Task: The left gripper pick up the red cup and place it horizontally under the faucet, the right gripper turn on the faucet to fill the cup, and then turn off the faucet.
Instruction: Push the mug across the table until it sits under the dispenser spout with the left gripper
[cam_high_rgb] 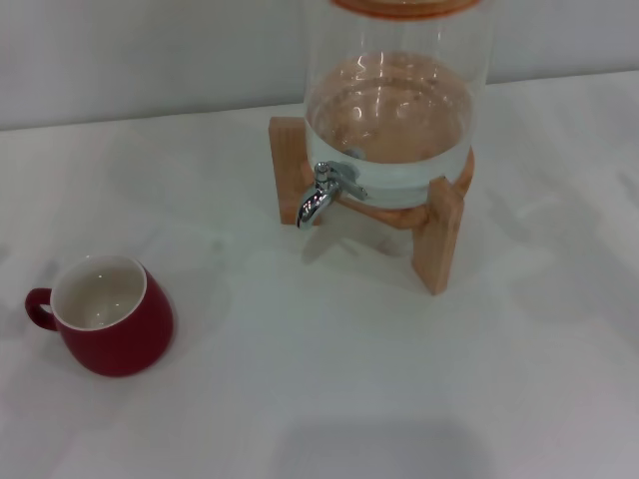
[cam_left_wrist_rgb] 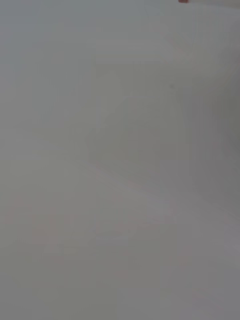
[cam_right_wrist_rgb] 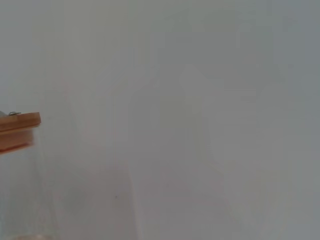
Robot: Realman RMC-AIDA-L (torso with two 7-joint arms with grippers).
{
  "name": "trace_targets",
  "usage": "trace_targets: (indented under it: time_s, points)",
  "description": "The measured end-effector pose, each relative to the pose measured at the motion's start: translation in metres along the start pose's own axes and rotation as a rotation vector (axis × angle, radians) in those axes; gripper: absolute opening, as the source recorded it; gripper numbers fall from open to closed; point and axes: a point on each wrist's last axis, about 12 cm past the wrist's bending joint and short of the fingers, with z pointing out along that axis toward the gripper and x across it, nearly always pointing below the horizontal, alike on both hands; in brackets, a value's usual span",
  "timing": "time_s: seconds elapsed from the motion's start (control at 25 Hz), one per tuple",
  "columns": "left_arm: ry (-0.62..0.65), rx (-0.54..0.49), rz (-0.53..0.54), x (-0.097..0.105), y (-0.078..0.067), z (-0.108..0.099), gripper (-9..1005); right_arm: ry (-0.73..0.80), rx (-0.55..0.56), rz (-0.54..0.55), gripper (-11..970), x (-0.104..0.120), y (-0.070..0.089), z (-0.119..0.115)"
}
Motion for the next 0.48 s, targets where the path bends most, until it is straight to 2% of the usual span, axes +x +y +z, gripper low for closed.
trace_targets:
  time_s: [0.48]
  points:
    - [0.001, -0.003, 0.001, -0.0003, 0.0008, 0.002, 775, 0.0, 0.002, 0.0, 719, -0.0002, -0.0004, 0.0009]
